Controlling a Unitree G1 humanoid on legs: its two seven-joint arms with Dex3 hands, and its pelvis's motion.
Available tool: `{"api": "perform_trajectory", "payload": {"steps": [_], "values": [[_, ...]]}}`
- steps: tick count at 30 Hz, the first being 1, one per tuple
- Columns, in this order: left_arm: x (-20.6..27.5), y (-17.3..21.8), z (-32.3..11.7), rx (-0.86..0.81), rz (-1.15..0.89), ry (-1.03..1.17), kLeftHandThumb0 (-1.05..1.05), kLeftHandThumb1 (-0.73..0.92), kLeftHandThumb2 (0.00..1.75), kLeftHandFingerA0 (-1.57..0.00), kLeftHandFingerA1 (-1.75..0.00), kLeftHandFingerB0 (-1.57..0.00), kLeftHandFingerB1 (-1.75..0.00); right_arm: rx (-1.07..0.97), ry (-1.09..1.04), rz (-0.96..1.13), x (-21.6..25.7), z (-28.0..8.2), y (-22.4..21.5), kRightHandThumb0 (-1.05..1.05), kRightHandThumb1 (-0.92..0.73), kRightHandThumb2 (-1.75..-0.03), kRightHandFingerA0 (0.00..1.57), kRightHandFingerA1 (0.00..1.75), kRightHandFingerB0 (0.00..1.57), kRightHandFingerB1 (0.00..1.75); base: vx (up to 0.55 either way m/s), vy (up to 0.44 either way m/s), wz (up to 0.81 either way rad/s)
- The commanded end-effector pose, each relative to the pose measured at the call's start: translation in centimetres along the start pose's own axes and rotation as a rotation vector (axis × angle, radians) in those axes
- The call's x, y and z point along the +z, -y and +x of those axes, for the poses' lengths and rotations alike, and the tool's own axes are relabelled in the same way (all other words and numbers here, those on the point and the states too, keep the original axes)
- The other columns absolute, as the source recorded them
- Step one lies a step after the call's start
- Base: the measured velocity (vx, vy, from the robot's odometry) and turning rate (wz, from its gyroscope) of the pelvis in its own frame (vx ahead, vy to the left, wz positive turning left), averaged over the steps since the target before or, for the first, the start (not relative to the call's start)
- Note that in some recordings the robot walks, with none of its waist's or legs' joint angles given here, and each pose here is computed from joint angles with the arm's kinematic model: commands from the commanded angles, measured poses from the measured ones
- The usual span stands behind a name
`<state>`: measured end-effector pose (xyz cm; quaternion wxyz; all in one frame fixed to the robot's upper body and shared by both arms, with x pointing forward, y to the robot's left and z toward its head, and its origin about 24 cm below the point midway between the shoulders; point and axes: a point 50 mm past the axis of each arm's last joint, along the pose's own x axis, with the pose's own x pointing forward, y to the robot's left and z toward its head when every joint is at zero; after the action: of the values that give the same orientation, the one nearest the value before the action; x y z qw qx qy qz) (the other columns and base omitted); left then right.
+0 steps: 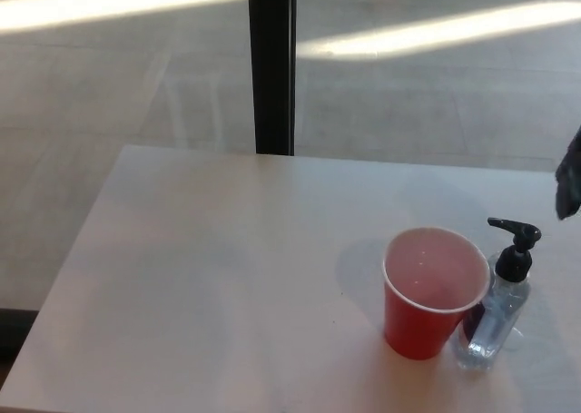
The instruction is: The robot uses its right hand fist to press the hand soap kept in the middle of the table to get liquid hand soap out
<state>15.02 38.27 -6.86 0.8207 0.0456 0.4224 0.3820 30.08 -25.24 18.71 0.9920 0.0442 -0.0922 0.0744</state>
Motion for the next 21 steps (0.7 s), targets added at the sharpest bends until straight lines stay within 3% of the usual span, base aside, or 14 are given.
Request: {"api": "perform_trajectory", "payload": {"steps": [1,3,4,6,7,8,12,13,16,17,18,19,20,21], "values": [[-1.0,-2.6,0.1,0.053,0.042,-0.06,-0.54,0.92,1.31,-0.46,-0.94,-0.21,-0.75,-0.176,0.057,0.416,9.5,-2.4,5.5,-0.26,-0.72,-1.06,0.92,1.75,0.55,1.57,0.0,0.0,0.0],[-1.2,-2.6,0.1,0.067,0.063,-0.068,-0.53,0.91,1.29,-0.47,-0.92,-0.25,-0.77,-0.222,0.081,0.422,10.2,-3.1,6.3,-0.28,-0.7,-1.07,0.95,1.75,0.61,1.52,0.0,0.0,0.0],[-1.3,-2.7,0.1,0.061,0.06,-0.064,-0.54,0.92,1.29,-0.48,-0.95,-0.24,-0.77,-0.304,0.122,0.446,10.7,-4.2,7.4,-0.21,-0.42,-1.18,1.1,1.73,0.89,1.31,0.0,0.0,0.0],[-1.3,-2.7,0.0,0.059,0.06,-0.062,-0.53,0.92,1.29,-0.45,-0.92,-0.24,-0.77,-0.434,0.156,0.424,11.1,-6.0,9.5,-0.4,-0.41,-1.01,1.18,1.61,1.03,1.35,0.0,0.0,0.0],[-1.3,-2.8,0.1,0.053,0.066,-0.066,-0.53,0.91,1.3,-0.44,-0.89,-0.23,-0.74,-0.562,0.159,0.403,10.7,-8.2,11.9,-0.36,-0.31,-1.08,1.4,1.41,1.12,1.18,0.0,0.0,0.0],[-1.4,-2.8,0.1,0.054,0.064,-0.064,-0.53,0.92,1.28,-0.45,-0.92,-0.25,-0.77,-0.648,0.141,0.366,10.5,-9.2,12.7,-0.3,-0.09,-1.37,1.25,1.55,1.14,1.22,0.0,0.0,0.0],[-1.4,-2.8,0.1,0.053,0.042,-0.073,-0.53,0.92,1.29,-0.43,-0.91,-0.23,-0.77,-0.778,0.083,0.327,9.5,-11.9,14.5,-0.34,0.09,-1.47,1.3,1.64,1.24,1.28,0.0,0.0,0.0],[-1.5,-2.8,0.1,0.055,0.051,-0.071,-0.52,0.92,1.32,-0.43,-0.9,-0.25,-0.77,-0.881,0.047,0.247,8.3,-14.0,15.3,-0.33,0.17,-1.63,1.33,1.6,1.23,1.27,0.0,0.0,0.0],[-1.7,-2.9,0.0,0.058,0.068,-0.064,-0.53,0.92,1.3,-0.47,-0.94,-0.27,-0.8,-1.003,-0.031,0.157,6.2,-17.5,16.1,-0.44,0.1,-1.67,1.35,1.66,1.12,1.42,0.0,0.0,0.0],[-1.6,-2.8,0.0,0.06,0.072,-0.063,-0.52,0.92,1.3,-0.47,-0.93,-0.3,-0.81,-1.04,-0.046,0.143,5.2,-18.7,16.3,-0.24,-0.14,-1.19,1.57,1.55,1.19,1.27,0.0,0.0,0.0],[-1.6,-2.8,0.0,0.064,0.076,-0.066,-0.53,0.91,1.3,-0.47,-0.92,-0.32,-0.83,-1.085,-0.078,0.114,4.0,-20.2,16.5,-0.59,-0.02,-1.58,1.33,1.7,1.14,1.46,0.0,0.0,0.0],[-1.6,-2.8,0.0,0.064,0.076,-0.068,-0.53,0.91,1.3,-0.46,-0.92,-0.32,-0.83,-1.12,-0.1,0.113,3.1,-21.1,16.5,-0.46,0.06,-1.71,1.38,1.67,1.09,1.35,0.0,0.0,0.0],[-1.6,-2.8,0.0,0.068,0.071,-0.069,-0.51,0.92,1.29,-0.46,-0.92,-0.31,-0.82,-1.189,-0.129,0.108,1.3,-22.9,16.3,-0.29,-0.23,-1.24,1.57,1.56,1.06,1.12,0.0,0.0,0.0],[-1.6,-2.8,0.1,0.066,0.067,-0.071,-0.53,0.92,1.29,-0.46,-0.92,-0.27,-0.79,-1.247,-0.146,0.098,-0.1,-24.3,16.2,-0.27,-0.22,-1.24,1.57,1.56,1.03,1.09,0.0,0.0,0.0]]}}
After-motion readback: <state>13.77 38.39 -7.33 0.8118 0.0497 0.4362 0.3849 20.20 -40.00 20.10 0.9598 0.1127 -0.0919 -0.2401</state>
